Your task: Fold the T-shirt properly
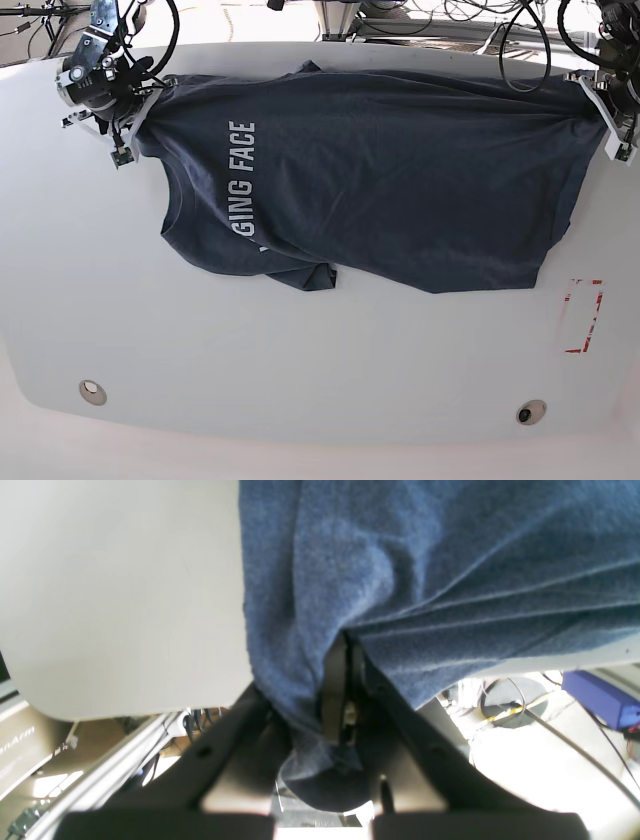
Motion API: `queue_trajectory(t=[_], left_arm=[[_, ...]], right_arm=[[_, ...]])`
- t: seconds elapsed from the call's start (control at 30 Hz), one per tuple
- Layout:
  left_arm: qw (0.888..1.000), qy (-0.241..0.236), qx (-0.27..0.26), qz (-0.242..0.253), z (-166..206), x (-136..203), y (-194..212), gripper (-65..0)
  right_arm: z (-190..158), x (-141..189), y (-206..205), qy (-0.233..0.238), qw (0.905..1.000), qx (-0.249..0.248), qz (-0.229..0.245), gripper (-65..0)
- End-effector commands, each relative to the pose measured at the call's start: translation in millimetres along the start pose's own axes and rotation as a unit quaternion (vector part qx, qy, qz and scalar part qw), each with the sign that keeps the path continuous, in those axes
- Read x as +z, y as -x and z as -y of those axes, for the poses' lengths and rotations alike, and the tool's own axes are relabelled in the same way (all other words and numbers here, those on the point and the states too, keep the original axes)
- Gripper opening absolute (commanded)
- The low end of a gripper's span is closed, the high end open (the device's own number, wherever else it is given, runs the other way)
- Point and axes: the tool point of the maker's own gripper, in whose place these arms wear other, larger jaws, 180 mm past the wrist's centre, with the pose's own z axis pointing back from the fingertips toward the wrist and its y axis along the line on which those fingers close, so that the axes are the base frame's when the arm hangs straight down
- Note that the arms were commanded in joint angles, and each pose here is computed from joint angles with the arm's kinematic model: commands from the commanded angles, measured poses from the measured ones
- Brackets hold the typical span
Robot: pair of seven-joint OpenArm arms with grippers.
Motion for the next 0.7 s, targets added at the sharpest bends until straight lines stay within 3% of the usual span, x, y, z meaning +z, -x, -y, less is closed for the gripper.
queue_trajectory(t=[0.0,0.37,0.43,0.53,0.67], left_arm=[[1.0,-0.014,-0.009,-0.004,-7,6,2,-65.0],[1.0,-0.013,-0.009,-0.016,-6,6,11,-65.0],[1.0,-0.012,-0.011,-0.017,-6,6,11,-64.4],[1.0,-0.012,-0.012,-0.017,-6,6,11,-59.3],[1.0,-0.012,-0.012,-0.017,-6,6,10,-46.4]], right_arm=[[3,3,3,0.012,0.9999,-0.003,-0.001,-65.0],[-9,2,17,-0.002,0.9999,-0.007,-0.011,-64.7],[-11,0,20,-0.006,0.9998,-0.008,-0.015,-62.0],[-10,-1,20,-0.006,0.9998,-0.009,-0.016,-51.2],[-10,0,20,-0.006,0.9998,-0.009,-0.014,-28.2]])
